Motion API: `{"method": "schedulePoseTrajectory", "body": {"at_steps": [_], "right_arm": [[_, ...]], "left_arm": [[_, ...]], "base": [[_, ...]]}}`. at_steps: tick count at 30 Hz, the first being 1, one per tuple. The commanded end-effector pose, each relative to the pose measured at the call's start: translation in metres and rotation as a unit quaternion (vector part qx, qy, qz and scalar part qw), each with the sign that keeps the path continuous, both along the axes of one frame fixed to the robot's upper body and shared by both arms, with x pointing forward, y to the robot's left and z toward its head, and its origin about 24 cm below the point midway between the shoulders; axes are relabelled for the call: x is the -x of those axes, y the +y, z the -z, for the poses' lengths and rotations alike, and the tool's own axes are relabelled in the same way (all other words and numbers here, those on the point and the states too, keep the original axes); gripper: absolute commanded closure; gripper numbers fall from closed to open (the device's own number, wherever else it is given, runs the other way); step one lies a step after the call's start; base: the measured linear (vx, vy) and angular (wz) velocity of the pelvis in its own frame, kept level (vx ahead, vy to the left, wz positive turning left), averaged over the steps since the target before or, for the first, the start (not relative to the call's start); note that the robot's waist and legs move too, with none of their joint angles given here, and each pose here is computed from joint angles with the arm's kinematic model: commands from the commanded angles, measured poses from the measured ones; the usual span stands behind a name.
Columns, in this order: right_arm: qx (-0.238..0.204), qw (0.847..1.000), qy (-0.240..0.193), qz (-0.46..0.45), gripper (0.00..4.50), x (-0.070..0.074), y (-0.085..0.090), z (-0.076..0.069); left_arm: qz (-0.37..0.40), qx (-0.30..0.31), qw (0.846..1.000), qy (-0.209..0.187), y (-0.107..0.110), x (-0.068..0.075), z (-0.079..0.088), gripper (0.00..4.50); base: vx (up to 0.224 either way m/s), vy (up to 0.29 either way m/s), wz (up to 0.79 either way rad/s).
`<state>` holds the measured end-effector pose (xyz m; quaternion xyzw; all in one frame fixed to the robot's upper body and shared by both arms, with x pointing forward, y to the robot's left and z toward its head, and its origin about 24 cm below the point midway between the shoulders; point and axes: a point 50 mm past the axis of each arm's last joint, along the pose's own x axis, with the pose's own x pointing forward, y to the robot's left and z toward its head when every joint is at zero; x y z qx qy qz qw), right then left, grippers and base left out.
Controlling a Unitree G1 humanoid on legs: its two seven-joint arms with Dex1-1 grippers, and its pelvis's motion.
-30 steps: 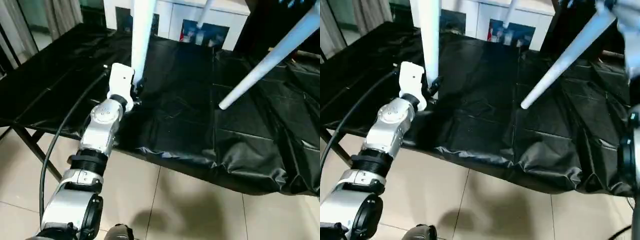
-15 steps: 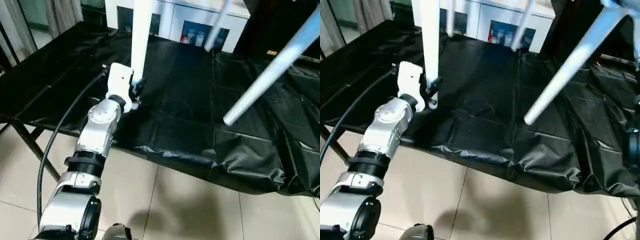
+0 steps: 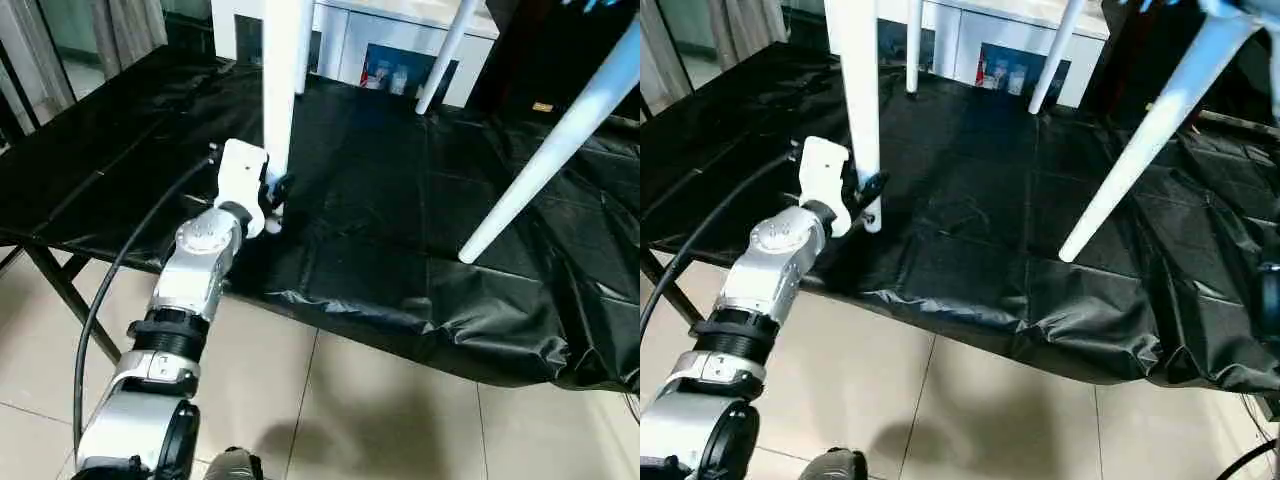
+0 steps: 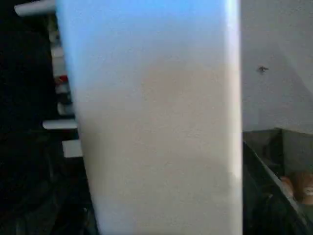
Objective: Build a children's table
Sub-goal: Flip table
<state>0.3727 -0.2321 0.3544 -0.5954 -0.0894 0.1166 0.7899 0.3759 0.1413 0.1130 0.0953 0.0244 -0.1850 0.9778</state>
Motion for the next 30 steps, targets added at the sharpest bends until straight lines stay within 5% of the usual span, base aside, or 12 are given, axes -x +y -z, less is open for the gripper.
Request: {"method": "schedulePoseTrajectory", "body": {"at_steps": [1,16,22,24,30], "right_arm": [[0.0,0.994,0.1,-0.045,1.86,-0.007,0.011,0.033],[-0.059,0.988,0.057,-0.129,0.63,0.013,0.022,0.031],[-0.05,0.984,-0.019,-0.17,0.51,0.026,0.03,0.032],[-0.065,0.977,-0.031,-0.202,0.51,0.033,0.035,0.034],[-0.182,0.92,-0.075,-0.339,0.51,0.062,0.058,0.035]], "left_arm": [[-0.001,-0.033,0.998,-0.044,-0.001,-0.004,-0.019,2.26],[-0.04,-0.069,0.995,-0.057,0.028,-0.005,-0.026,1.23],[-0.047,-0.075,0.994,-0.069,0.029,-0.005,-0.026,0.94],[-0.048,-0.073,0.994,-0.072,0.029,-0.003,-0.024,0.94],[-0.075,-0.044,0.991,-0.1,0.04,0.01,-0.016,0.94]], "base": [[0.0,0.0,0.0],[0.0,0.0,0.0],[0.0,0.0,0.0],[0.0,0.0,0.0],[0.0,0.0,0.0]]}}
